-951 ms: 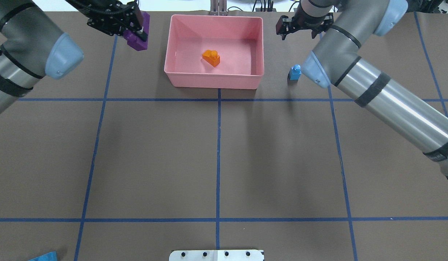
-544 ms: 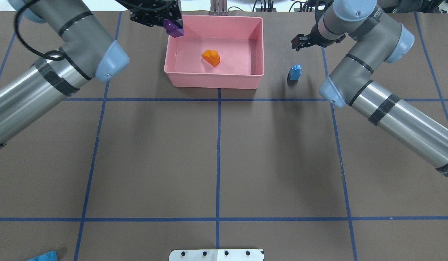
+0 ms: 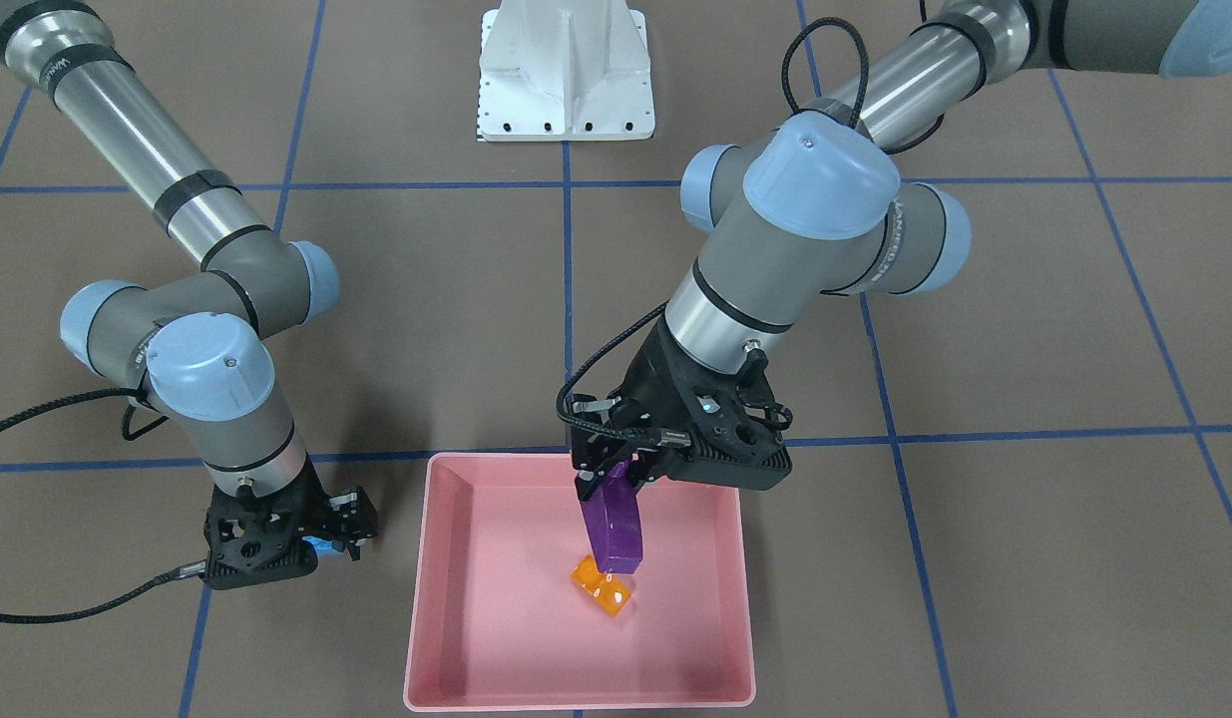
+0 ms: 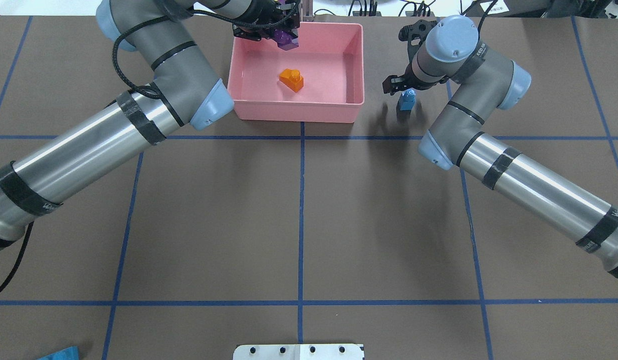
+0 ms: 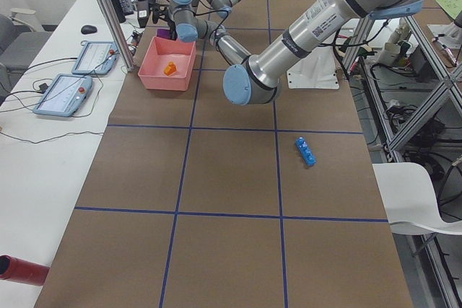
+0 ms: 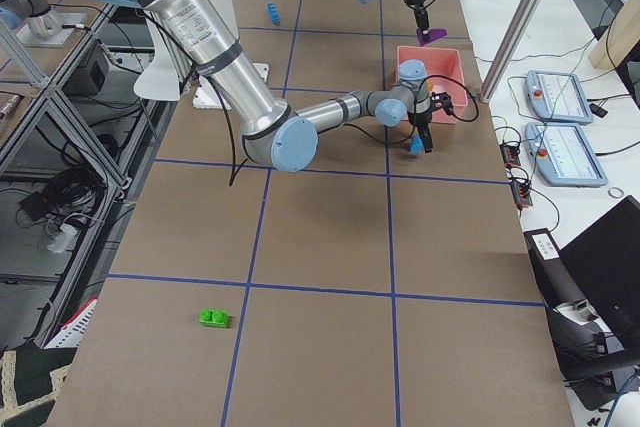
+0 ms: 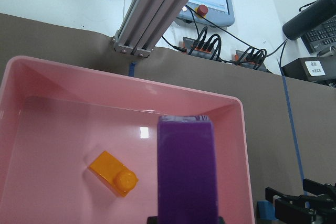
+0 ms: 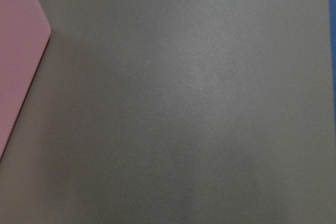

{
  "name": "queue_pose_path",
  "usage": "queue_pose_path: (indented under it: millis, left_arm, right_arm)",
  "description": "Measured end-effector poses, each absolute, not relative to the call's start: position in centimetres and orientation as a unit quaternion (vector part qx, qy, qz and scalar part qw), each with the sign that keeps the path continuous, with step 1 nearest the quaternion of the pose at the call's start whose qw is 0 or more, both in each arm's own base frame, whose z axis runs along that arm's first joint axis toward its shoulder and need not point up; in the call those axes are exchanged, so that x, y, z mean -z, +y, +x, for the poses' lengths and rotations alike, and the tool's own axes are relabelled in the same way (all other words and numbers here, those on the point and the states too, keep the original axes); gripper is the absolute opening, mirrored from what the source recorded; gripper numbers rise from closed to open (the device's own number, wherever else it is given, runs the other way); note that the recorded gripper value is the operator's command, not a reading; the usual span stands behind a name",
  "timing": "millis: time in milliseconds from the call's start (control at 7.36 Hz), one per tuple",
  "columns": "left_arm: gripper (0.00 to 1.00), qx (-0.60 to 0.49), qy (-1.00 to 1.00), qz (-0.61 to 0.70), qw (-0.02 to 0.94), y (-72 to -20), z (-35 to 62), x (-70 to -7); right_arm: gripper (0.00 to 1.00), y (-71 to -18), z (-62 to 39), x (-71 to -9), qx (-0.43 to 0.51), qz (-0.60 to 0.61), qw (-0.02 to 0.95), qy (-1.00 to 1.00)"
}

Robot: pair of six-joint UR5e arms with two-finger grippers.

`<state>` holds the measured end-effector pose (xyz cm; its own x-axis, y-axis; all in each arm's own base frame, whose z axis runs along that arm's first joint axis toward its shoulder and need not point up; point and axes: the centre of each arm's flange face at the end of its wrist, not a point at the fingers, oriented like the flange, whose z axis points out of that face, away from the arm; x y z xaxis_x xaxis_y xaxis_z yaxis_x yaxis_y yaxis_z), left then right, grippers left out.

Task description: Put all blocks into box

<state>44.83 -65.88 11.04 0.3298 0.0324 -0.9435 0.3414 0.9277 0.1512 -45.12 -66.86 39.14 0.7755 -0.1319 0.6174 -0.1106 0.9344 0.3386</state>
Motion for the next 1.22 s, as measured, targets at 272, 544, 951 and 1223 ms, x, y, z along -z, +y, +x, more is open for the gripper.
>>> queue_pose_path:
  millis: [272,544,951,1223]
  left_arm:
    - [0.0,0.1,0.565,0.158,0.804,-66.5,45.7,-11.2]
    - [0.0,0.106,0.563,0.152,0.806,-67.0,46.1,-11.1]
    - [0.0,0.109,0.558,0.145,0.809,-67.3,46.6,-11.7]
    - [0.71,0.115,0.546,0.138,0.818,-68.0,47.6,-13.3]
  right_arm:
    - [0.07,-66.1,-45.9,-39.9,0.014,0.161,0.926,-0.342]
    - [0.0,-66.5,-44.6,-39.4,0.019,0.118,0.927,-0.357]
    - [0.0,-67.7,-41.9,-37.1,0.009,0.092,0.929,-0.358]
    - [0.0,-69.6,-39.6,-33.1,-0.005,0.093,0.927,-0.364]
